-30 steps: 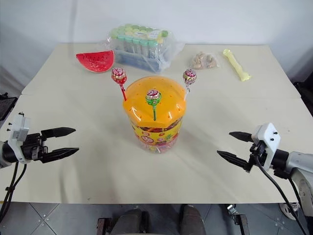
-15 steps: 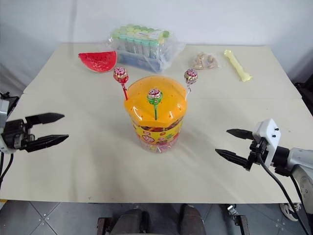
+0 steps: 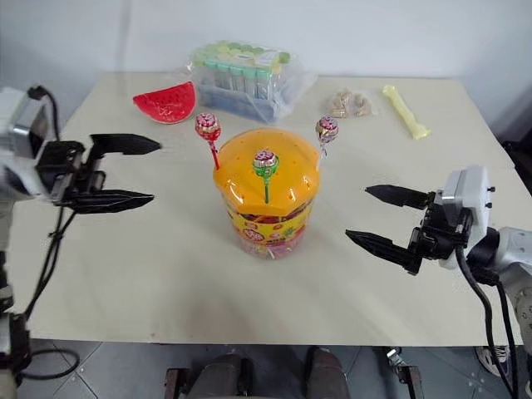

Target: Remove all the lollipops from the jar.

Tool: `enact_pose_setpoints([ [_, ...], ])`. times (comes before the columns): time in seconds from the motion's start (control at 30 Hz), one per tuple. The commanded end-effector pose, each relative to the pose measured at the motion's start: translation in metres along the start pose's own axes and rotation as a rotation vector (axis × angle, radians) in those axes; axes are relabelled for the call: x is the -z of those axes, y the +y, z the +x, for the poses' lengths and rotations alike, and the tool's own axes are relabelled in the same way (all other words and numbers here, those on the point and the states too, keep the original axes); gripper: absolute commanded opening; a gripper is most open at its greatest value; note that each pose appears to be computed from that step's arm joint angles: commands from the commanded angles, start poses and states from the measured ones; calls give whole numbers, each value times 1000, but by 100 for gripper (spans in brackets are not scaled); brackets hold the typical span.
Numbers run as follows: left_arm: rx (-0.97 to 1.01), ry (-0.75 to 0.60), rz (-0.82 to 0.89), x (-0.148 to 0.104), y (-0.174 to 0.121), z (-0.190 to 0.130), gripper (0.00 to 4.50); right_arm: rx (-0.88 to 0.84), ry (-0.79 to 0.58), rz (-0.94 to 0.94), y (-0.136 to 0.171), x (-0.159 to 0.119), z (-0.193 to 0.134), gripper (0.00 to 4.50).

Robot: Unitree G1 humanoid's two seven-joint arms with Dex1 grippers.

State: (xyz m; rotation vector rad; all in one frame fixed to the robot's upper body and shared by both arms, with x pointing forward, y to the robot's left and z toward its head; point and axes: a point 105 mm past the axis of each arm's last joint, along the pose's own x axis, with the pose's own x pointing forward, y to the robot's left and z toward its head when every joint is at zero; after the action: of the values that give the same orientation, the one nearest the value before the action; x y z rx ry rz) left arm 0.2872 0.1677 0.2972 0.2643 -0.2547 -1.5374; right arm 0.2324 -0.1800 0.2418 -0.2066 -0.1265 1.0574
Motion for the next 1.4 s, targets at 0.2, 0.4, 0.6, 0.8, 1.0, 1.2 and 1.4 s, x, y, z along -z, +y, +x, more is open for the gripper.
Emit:
enact_pose_setpoints([
  [0.2, 86, -79, 0, 6, 24, 34, 450, 75, -38, -28, 5, -6, -2, 448],
  [0.4, 110, -119, 1, 6, 32, 49, 409, 133, -41, -39, 5, -5, -7, 450],
  [0.6, 127, -150, 0, 1, 33, 53, 236, 164, -29, -46, 8, -3, -14, 450],
  [0.8, 120, -147, 3, -6, 35, 55, 51, 182, -19, -56, 6, -2, -19, 450],
  [1.0, 98, -190, 63, -35, 38, 60, 2, 193, -11, -64, 4, -2, -20, 450],
  [1.2, -20, -269, 109, -69, 45, 59, 2, 191, -2, -75, -2, -4, -21, 450],
  [1.4, -433, -58, -50, -51, 80, 21, 2, 172, 0, -76, -4, -7, -22, 450],
])
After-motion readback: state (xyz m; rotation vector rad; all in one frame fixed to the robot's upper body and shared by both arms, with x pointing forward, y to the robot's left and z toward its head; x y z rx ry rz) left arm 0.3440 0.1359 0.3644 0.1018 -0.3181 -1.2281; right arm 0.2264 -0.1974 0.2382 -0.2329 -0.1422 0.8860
